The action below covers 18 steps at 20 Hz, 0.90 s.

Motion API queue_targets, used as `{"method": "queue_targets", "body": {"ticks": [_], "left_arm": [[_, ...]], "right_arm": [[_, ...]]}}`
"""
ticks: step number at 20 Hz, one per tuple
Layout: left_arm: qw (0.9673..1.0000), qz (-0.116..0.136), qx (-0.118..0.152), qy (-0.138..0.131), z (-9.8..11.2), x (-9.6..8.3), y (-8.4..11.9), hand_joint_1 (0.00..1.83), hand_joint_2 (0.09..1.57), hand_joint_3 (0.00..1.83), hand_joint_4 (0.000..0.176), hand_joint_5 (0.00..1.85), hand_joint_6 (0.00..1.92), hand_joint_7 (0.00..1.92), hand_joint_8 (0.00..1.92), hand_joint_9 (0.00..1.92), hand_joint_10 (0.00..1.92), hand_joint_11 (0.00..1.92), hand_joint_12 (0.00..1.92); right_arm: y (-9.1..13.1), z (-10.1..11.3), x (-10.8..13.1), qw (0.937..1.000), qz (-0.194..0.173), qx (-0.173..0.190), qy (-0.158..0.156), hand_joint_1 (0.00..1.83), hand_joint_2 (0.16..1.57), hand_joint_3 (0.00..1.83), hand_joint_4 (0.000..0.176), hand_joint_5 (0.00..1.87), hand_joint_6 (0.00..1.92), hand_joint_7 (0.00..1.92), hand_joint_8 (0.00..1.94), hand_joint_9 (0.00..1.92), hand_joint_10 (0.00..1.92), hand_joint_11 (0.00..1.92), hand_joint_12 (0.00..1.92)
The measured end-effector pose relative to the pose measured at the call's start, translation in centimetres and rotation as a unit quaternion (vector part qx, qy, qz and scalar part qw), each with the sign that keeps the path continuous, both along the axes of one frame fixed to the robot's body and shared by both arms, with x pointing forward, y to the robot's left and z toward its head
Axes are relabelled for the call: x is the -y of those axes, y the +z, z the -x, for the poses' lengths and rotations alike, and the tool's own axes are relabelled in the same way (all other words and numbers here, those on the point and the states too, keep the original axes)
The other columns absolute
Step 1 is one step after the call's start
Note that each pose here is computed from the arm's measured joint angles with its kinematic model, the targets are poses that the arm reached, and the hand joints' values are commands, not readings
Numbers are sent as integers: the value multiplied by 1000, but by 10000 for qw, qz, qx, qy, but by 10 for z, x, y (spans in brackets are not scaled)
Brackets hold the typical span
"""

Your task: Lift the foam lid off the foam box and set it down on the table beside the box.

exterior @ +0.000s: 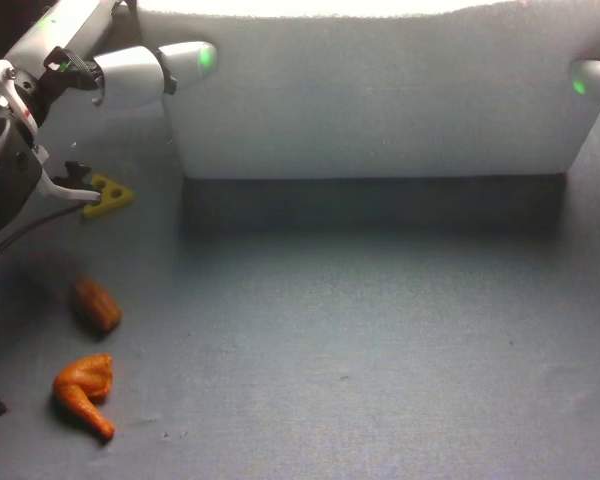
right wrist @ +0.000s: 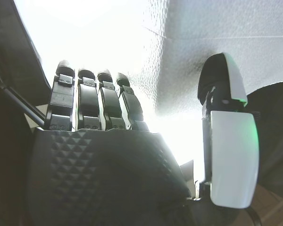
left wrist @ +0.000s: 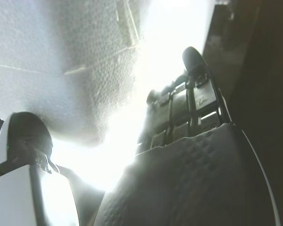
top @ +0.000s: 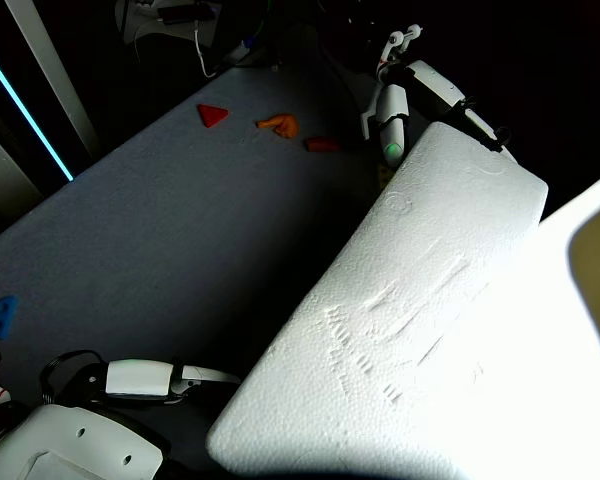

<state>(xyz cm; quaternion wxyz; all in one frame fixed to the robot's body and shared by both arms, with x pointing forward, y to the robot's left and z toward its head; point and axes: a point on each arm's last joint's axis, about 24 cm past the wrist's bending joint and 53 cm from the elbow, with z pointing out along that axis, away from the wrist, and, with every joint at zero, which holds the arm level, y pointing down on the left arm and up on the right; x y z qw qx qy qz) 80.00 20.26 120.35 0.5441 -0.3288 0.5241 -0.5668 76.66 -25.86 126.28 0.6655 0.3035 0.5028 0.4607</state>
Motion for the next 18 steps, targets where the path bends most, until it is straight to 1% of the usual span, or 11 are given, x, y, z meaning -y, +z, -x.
{"method": "queue_targets", "body": {"ticks": [1,2,3,6,7,8,10,13,14,16,18], "left_arm": [[10000,-9,-5,4,-1,0,0,613,1028,4,0,118,4,0,0,0,0,0,186],[10000,9,-14,3,-1,0,-1,620,1029,2,0,149,11,0,0,0,0,0,36],[10000,34,-17,3,-1,1,-1,622,1049,10,0,218,31,18,7,0,0,0,0],[10000,46,-5,11,-2,-1,0,635,1064,12,0,230,26,53,16,0,0,0,0],[10000,67,-11,4,-2,-1,0,638,1061,10,0,230,24,26,3,0,0,0,0],[10000,85,-10,3,-2,-1,0,630,1068,12,0,233,23,46,10,0,0,0,0],[9999,103,-2,3,-1,-2,-1,613,1076,13,0,224,16,32,3,0,0,0,0],[9999,161,6,-4,0,-1,-1,587,1072,8,0,211,6,17,1,0,0,0,0],[9998,187,19,-20,2,1,-1,557,1062,2,0,208,5,28,5,0,0,0,0],[9998,188,58,-24,4,-1,2,549,1045,0,0,205,3,24,3,0,0,0,0],[9997,185,131,-36,7,-1,6,575,1040,0,0,217,7,5,0,0,0,0,0]], "right_arm": [[0,-1,1,10000,1,3,-2,602,1104,17,0,0,0,0,0,0,0,0,0],[0,-1,1,10000,2,8,-1,597,1117,21,0,0,0,0,0,0,0,0,0],[0,-1,1,10000,-3,7,-1,563,1162,32,0,6,2,0,0,0,0,0,0],[0,-1,-1,10000,-21,13,26,577,1176,23,0,32,12,0,0,0,0,0,0],[0,-1,-1,10000,-39,15,37,573,1172,20,0,39,15,0,0,0,0,0,0],[1,0,-1,10000,-55,19,44,575,1196,28,0,26,9,0,0,0,0,0,0],[2,0,-2,9999,-106,37,70,554,1196,19,0,39,13,0,0,0,0,0,0],[6,4,-5,9997,-173,149,101,549,1174,5,0,46,15,55,22,51,23,7,3],[8,5,-5,9996,-199,181,95,524,1165,1,0,28,7,19,6,9,4,1,0],[10,8,-8,9994,-207,232,127,525,1156,0,0,28,7,3,0,0,0,0,0],[13,11,-8,9992,-251,295,124,530,1156,0,0,53,17,9,4,0,0,0,0]]}}
